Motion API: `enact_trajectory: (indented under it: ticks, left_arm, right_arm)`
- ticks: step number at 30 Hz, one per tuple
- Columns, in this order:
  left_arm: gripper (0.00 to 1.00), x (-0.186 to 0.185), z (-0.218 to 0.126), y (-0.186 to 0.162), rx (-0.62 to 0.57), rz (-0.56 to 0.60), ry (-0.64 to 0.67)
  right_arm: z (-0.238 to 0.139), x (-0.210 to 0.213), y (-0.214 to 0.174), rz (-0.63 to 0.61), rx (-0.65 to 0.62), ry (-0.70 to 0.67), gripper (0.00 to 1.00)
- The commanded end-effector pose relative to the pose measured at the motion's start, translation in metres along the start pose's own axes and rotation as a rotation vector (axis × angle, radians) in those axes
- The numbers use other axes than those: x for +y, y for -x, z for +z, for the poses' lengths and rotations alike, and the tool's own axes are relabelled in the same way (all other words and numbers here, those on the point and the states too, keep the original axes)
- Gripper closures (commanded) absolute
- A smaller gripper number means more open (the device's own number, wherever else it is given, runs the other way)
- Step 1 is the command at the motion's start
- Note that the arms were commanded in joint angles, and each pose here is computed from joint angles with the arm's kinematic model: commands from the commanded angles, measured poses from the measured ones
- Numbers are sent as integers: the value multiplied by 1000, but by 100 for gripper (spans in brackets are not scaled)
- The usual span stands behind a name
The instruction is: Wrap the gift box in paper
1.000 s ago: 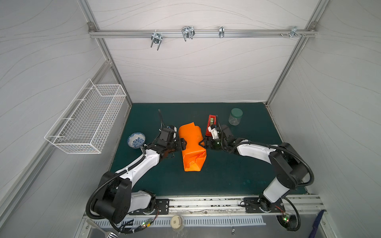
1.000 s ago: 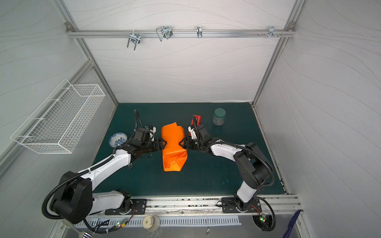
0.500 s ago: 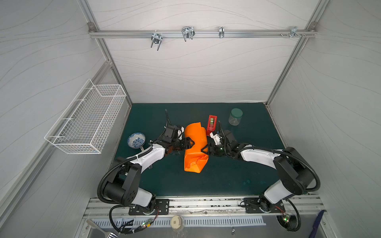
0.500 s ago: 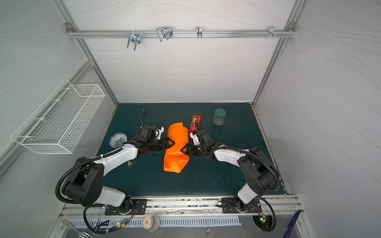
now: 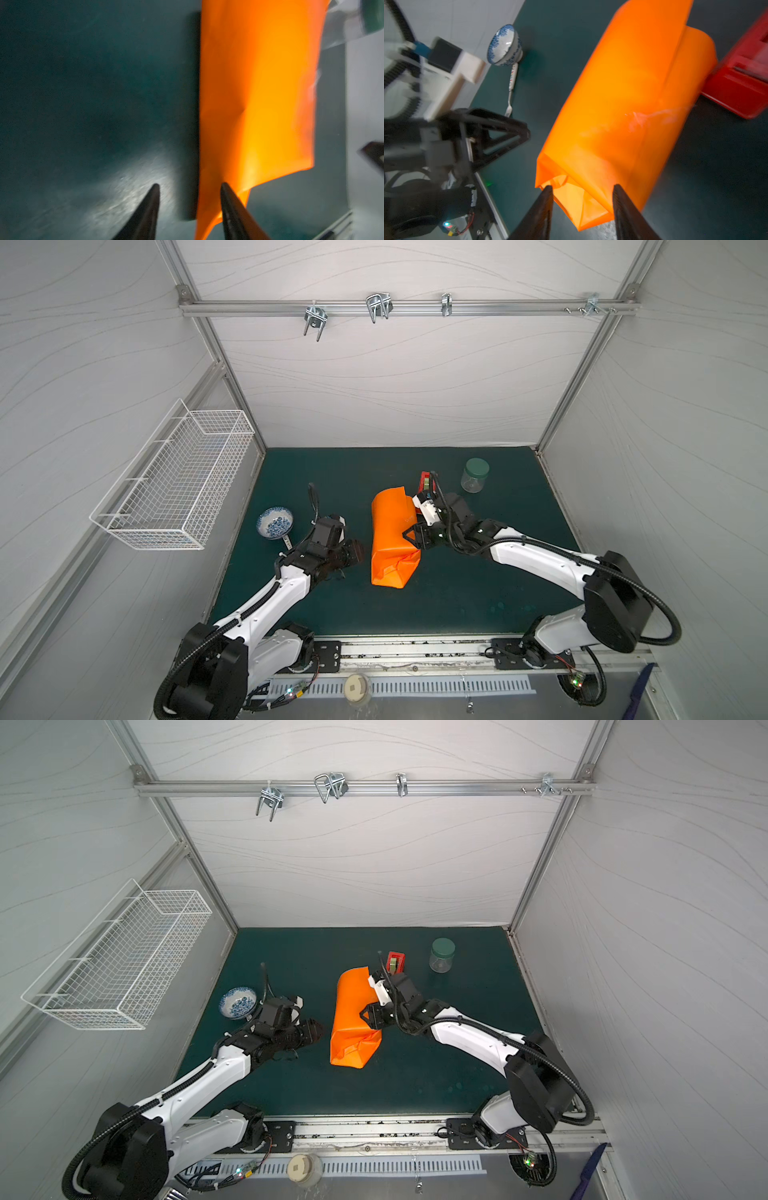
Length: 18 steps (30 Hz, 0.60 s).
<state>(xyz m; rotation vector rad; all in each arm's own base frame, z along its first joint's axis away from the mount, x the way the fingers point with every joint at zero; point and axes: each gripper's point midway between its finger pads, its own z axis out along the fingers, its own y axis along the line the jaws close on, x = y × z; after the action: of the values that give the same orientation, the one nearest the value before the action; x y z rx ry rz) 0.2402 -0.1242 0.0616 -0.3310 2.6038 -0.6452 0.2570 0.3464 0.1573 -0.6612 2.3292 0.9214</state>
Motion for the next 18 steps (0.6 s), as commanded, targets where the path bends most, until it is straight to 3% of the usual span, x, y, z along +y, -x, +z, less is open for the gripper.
enact_trajectory:
  ticks: [1,7,18]
  left_arm:
    - [65,-6,1,-7,17,-22,-56]
    - [83,-15,15,-21,66,-7,-152]
    - [89,-48,29,-38,116,31,-243]
  right_arm:
    - [19,-4,-15,-28,97,-3,64]
    - [40,-13,-30,-8,163,-8,72]
    - [46,-22,-44,14,182,-21,75]
